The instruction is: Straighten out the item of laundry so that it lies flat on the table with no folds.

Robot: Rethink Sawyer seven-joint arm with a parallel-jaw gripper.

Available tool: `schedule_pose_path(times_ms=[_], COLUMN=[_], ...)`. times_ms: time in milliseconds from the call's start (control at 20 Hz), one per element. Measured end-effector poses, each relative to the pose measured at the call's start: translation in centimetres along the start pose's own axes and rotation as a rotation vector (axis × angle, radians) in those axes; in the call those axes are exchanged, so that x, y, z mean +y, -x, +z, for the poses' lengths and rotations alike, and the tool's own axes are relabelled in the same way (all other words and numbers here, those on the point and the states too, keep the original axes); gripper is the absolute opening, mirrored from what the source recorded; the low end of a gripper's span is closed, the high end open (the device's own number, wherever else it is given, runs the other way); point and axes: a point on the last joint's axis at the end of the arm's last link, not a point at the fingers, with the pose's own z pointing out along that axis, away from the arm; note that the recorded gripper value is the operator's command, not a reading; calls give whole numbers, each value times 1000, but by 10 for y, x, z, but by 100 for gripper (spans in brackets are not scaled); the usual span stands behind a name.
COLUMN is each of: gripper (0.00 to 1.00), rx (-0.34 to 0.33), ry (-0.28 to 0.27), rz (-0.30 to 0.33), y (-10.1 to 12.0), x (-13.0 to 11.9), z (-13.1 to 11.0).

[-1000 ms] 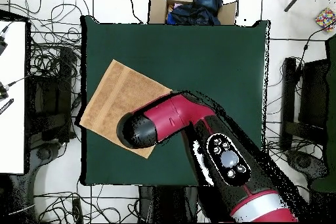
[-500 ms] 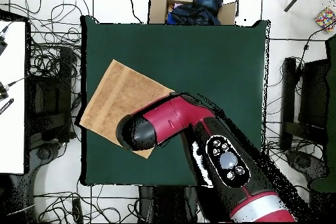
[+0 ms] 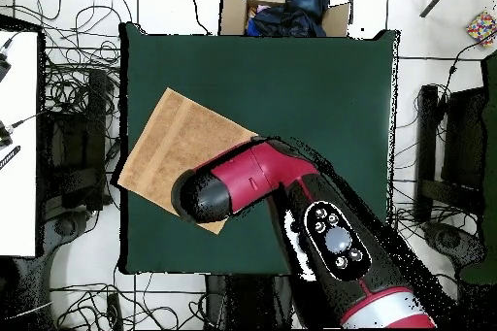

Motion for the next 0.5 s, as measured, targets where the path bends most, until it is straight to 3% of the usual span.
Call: schedule_pose_path(times_ms=[500], gripper=[0], rx=[3], ry=[2], rz=[-2], y=[-1], x=[1], z=[1])
